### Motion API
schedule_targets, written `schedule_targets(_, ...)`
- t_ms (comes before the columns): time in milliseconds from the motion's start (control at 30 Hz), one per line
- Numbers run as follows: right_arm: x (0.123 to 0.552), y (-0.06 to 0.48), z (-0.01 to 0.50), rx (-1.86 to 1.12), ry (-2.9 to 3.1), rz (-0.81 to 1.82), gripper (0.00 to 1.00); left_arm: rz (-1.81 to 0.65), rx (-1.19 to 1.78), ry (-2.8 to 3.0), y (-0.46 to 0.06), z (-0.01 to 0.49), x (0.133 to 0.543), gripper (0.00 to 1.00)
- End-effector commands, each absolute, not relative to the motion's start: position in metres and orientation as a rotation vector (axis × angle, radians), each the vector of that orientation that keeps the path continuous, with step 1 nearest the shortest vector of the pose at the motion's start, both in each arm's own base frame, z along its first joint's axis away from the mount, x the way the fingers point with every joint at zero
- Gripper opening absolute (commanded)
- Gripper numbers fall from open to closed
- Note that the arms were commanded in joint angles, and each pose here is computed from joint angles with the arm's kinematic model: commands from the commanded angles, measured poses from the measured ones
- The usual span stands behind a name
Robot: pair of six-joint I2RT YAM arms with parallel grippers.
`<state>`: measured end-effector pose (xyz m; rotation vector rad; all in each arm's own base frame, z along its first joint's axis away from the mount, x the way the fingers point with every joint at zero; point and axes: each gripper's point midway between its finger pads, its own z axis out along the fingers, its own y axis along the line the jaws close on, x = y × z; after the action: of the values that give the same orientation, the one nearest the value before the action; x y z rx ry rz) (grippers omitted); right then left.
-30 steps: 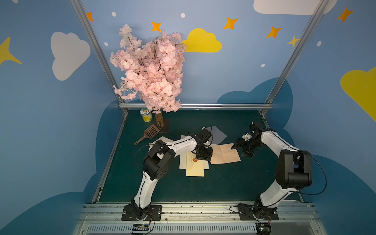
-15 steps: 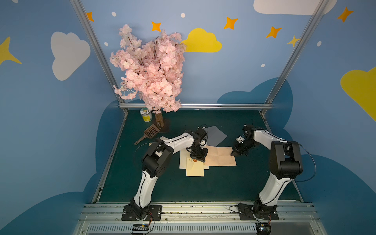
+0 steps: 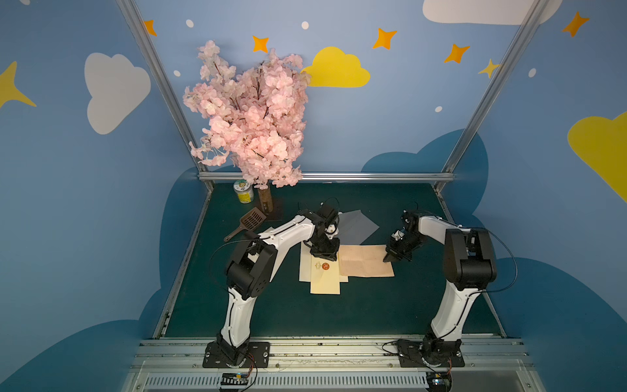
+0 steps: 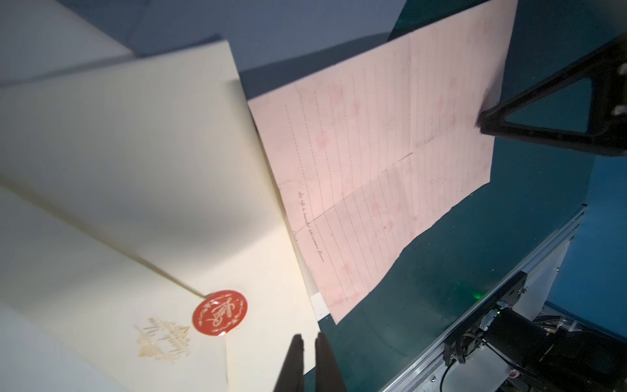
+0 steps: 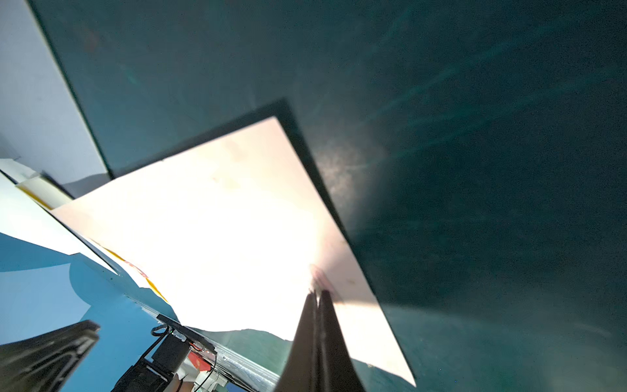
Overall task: Fold the letter paper in half and place it into the envelope
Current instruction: Fold the letter paper at the center of the board.
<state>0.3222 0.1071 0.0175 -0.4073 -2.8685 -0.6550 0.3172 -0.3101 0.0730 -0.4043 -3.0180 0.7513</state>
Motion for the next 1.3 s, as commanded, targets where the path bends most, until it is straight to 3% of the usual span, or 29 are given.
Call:
schedule_targets(0,0.317,0.106,0.012,-0.381,-2.851,-0.615,0.00,0.671,-0.380,-3.016,-0.294,0.068,0.316,0.03)
schedule_targets(867,0.306,0.121,0.014,-0.339,-2.814,-0.655,0.00,0.663,-0.335,-2.976,-0.333,0.028,0.346,0.03)
schedule_targets(1267,0.310,0.123,0.016,-0.336,-2.778,-0.623,0.00,0.809,-0.525,-2.974,-0.402,0.060,0.334,0.03)
